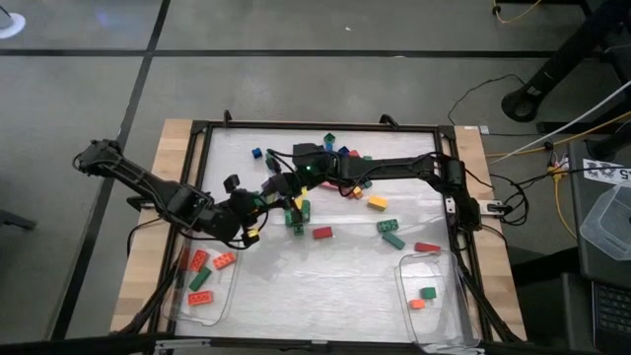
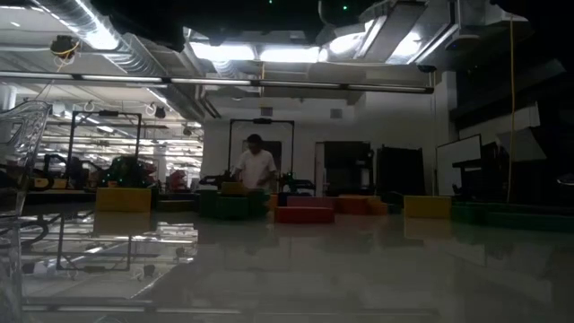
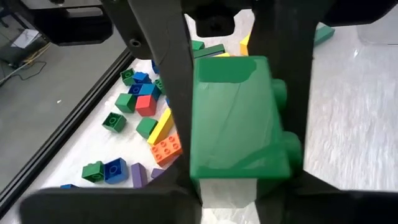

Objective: Sort blocks by size
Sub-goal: Put the large green game piece into the left transparent bin

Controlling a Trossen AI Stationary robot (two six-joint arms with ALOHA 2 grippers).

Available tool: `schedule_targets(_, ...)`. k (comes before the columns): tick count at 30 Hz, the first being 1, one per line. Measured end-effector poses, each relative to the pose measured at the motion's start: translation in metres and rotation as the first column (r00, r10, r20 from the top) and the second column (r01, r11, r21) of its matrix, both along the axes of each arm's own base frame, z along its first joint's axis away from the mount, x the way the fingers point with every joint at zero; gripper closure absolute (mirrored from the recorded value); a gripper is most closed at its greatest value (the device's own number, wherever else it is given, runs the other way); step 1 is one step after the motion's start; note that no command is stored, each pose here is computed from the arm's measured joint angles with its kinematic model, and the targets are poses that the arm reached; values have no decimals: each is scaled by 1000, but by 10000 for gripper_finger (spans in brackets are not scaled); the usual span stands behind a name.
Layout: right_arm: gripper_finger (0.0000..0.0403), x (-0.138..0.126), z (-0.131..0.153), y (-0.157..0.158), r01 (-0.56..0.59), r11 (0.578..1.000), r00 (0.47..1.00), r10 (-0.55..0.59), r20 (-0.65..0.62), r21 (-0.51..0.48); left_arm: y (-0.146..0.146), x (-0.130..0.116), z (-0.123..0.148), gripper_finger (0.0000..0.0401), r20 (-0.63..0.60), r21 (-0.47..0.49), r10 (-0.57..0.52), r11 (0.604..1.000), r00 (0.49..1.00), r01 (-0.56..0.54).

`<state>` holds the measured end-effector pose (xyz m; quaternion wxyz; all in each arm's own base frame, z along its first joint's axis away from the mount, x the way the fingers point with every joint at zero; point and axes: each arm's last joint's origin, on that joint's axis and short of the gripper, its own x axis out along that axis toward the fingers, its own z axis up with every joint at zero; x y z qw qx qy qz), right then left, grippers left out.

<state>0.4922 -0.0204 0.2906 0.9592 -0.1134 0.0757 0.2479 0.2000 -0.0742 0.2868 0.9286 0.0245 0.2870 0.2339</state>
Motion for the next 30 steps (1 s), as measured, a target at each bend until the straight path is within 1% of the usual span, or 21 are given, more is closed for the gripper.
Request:
schedule_targets(8, 286, 0, -1, 0, 29, 1000, 1000, -29, -6, -6, 0, -1, 0, 326, -3, -6, 4, 1000, 1000, -4)
schedule_targets(11, 268, 0, -1, 0, 30, 1000, 1000, -30, -11, -6, 0, -1, 0, 326, -5, -21, -7, 1000, 1000, 7)
schedule_targets(15, 230, 0, -1, 0, 37, 999, 999, -37, -10, -7, 1, -5, 2, 326, -2, -46, -13, 999, 1000, 13)
schedule_targets(17, 210, 0, 0, 0, 47, 999, 999, -47, -15, 4, 3, -9, 4, 326, -4, -74, -20, 997, 1000, 19)
schedule_targets(19, 194, -3, 1, -1, 83, 996, 994, -82, -67, 15, 5, -15, 5, 326, -25, -117, -27, 993, 999, 24)
schedule_targets(20, 187, -6, 3, -2, 122, 993, 989, -121, -90, 4, 6, -19, 5, 326, -33, -152, -36, 988, 999, 31)
schedule_targets(22, 177, -15, 9, -5, 212, 977, 964, -215, -154, -39, 6, -26, 6, 326, -59, -255, -69, 966, 996, 51)
schedule_targets(23, 174, -21, 13, -6, 258, 963, 947, -268, -179, -77, 6, -31, 6, 326, -86, -317, -95, 946, 992, 63)
schedule_targets(24, 171, -27, 16, -7, 298, 947, 925, -318, -209, -123, 6, -35, 6, 326, -113, -392, -131, 917, 985, 77)
schedule_targets(25, 170, -32, 17, -8, 330, 928, 901, -364, -238, -171, 4, -40, 6, 326, -139, -475, -173, 876, 975, 88)
schedule_targets(26, 170, -38, 18, -9, 359, 908, 871, -409, -272, -216, 3, -45, 5, 326, -170, -557, -212, 826, 962, 83)
schedule_targets(27, 169, -43, 18, -10, 379, 890, 842, -445, -304, -254, 1, -50, 4, 324, -209, -636, -236, 770, 949, 51)
schedule_targets(29, 169, -54, 15, -12, 397, 858, 779, -502, -376, -324, -3, -58, 2, 314, -296, -757, -259, 650, 919, -61)
schedule_targets(30, 169, -59, 14, -12, 400, 845, 749, -525, -404, -355, -5, -62, 1, 307, -340, -794, -261, 594, 903, -128)
